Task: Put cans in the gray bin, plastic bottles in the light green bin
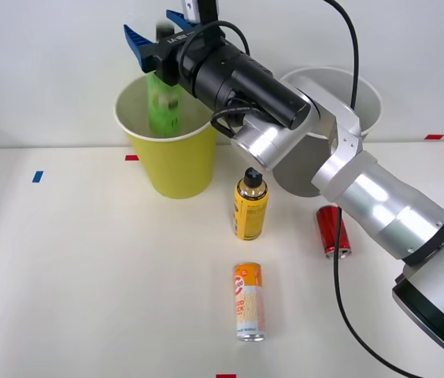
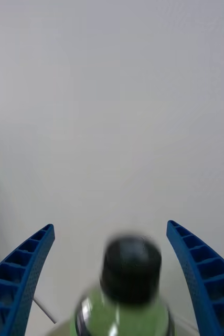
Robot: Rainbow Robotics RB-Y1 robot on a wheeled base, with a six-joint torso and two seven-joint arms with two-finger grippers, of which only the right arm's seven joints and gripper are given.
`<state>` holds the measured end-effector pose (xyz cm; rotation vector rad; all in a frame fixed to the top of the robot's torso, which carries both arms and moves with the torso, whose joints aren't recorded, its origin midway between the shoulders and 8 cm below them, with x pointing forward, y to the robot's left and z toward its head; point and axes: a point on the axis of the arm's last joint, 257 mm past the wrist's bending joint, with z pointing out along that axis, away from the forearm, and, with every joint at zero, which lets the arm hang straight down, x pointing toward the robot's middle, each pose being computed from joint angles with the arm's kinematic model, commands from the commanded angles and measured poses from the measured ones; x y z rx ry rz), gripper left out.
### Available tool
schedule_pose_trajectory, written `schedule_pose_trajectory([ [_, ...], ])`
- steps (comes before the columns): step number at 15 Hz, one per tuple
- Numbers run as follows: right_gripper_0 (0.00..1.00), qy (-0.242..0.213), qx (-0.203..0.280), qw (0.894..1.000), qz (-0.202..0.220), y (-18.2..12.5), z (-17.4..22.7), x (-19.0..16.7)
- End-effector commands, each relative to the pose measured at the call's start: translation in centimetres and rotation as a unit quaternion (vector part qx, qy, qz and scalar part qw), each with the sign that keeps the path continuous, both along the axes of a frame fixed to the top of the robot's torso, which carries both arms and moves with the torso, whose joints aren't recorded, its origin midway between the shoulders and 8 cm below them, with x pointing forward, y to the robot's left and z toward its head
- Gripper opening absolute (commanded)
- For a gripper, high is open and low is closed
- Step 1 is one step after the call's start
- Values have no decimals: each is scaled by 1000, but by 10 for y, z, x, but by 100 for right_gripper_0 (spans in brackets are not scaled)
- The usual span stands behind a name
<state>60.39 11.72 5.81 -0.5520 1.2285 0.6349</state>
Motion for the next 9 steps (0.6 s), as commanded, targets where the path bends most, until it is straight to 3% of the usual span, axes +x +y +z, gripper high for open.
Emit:
schedule_pose_trajectory([
  [1,100,-20,10,1000,9,0,10,-5],
  [4,100,-44,14,999,11,-9,17,-11],
  [9,100,-74,56,996,12,-61,25,-59],
])
